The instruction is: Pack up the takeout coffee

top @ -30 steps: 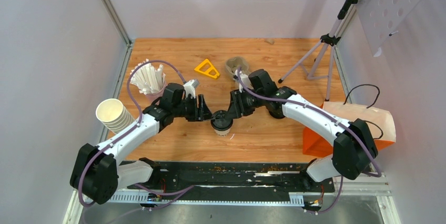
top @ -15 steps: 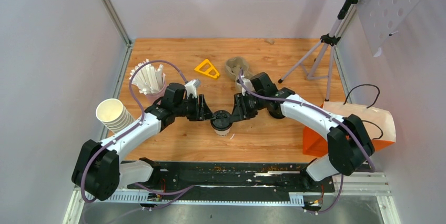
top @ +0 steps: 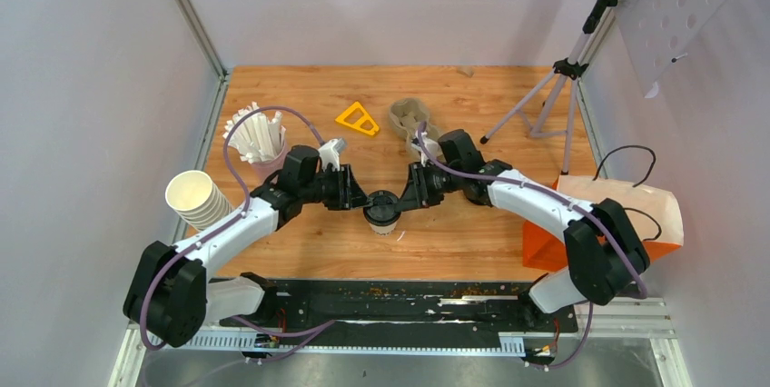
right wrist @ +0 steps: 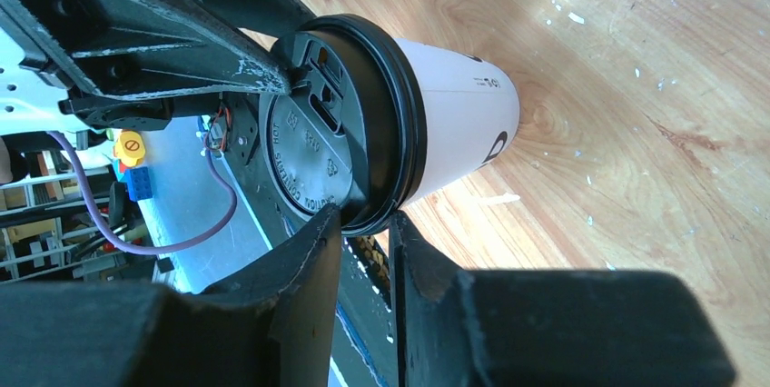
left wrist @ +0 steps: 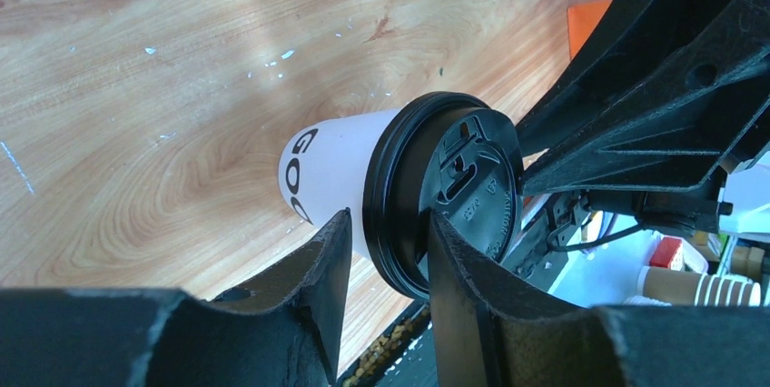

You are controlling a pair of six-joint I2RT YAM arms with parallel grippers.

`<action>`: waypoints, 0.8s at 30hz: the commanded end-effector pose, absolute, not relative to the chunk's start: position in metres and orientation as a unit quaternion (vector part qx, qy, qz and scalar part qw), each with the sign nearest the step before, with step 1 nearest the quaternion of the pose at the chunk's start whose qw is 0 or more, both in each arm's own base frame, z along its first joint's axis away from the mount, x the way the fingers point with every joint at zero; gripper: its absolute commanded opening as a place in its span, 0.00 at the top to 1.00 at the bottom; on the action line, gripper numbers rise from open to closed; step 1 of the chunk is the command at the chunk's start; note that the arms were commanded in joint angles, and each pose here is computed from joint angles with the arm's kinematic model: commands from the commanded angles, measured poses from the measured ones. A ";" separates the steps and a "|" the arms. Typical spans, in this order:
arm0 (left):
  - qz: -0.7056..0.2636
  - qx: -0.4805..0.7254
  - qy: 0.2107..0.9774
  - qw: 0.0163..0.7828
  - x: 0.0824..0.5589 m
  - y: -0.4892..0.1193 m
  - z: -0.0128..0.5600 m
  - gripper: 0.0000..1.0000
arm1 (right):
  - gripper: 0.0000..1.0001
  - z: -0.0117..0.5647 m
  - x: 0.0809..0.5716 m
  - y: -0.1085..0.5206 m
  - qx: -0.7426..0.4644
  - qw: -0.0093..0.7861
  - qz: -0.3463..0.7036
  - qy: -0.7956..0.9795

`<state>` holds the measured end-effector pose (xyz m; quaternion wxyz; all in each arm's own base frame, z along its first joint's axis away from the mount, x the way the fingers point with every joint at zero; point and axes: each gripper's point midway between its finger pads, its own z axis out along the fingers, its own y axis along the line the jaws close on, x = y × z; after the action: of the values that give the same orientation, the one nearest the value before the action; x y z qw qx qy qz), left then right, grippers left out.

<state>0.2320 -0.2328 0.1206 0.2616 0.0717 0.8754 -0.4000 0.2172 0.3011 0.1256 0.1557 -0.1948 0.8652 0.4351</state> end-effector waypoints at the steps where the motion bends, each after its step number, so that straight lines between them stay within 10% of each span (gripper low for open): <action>1: -0.358 0.047 0.901 0.239 0.222 -0.215 0.081 0.58 | 0.76 0.074 0.206 0.277 -0.163 0.133 0.382 0.900; 10: -0.413 0.030 0.875 0.252 0.218 -0.227 0.110 0.60 | 0.74 0.103 0.224 0.280 -0.186 0.165 0.384 0.889; 24: -0.412 0.010 0.865 0.286 0.212 -0.220 0.155 0.35 | 0.32 0.186 0.263 0.286 -0.221 0.263 0.356 0.869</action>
<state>0.2078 -0.2233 0.1421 0.2683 0.0015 0.8631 -0.4279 0.2649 0.2901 0.1748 0.2378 -0.2161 0.8668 0.3814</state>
